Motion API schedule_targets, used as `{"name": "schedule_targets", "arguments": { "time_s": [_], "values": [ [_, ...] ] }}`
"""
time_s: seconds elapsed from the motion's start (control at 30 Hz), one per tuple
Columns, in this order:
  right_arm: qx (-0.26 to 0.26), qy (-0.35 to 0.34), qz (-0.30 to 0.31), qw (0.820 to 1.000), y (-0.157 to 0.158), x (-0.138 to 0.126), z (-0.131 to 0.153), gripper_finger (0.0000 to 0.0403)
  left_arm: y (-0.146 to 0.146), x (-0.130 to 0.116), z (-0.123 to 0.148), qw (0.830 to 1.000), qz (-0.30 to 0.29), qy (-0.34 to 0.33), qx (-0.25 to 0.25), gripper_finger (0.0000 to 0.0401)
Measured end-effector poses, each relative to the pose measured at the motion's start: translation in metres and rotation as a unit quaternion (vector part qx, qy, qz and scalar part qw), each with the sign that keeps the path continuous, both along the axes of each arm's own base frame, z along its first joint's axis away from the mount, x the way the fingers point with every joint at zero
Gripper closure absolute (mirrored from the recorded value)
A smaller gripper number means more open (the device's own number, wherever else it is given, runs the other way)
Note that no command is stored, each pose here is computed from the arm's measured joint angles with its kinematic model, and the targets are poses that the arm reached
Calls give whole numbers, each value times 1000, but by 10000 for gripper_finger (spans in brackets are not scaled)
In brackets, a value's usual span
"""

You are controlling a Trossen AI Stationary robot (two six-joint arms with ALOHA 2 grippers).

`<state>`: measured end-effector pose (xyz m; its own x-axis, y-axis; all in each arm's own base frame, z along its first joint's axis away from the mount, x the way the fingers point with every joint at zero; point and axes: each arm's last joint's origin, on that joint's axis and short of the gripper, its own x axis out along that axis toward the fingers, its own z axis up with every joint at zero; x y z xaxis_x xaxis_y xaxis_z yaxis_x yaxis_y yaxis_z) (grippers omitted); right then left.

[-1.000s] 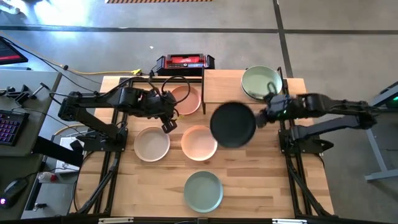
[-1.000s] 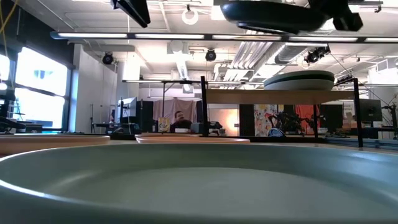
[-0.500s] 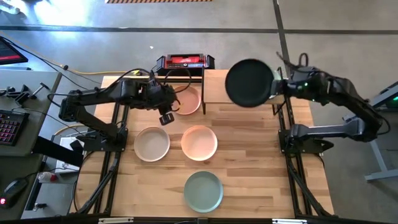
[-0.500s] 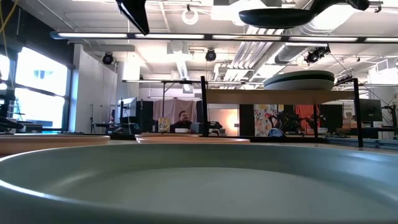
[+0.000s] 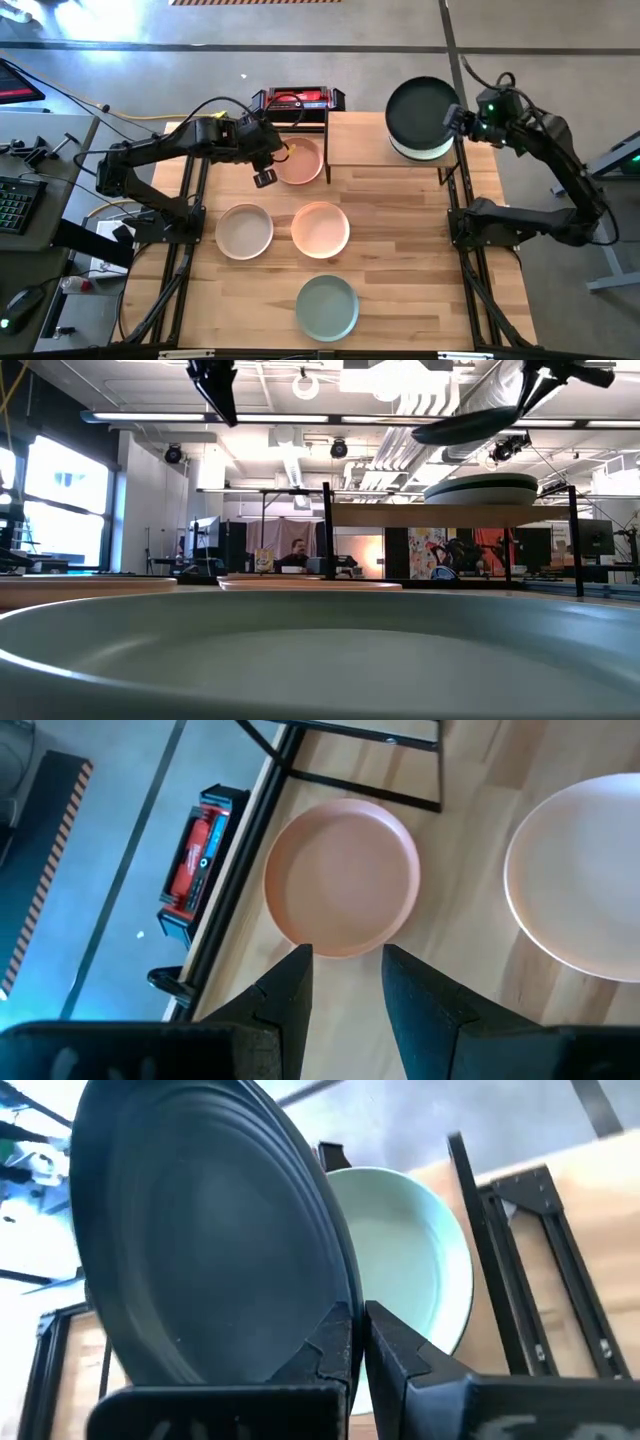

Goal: Place and stack plates onto a shelf
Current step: Stack the dark green plate on top of the light green plate on the shelf

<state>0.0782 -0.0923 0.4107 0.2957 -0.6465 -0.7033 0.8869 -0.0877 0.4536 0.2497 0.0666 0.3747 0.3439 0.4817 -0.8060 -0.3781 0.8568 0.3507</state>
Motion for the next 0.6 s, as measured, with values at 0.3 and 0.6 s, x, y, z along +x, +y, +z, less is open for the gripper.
{"name": "schedule_targets", "arguments": {
  "time_s": [0.3,0.6],
  "values": [
    [92,-9,-36,995,-29,0,-14,403,10,-3,0,1000,12,4,0,288],
    [137,7,-77,988,-46,5,-24,403,13,-4,0,1000,17,4,0,288]
  ]
}}
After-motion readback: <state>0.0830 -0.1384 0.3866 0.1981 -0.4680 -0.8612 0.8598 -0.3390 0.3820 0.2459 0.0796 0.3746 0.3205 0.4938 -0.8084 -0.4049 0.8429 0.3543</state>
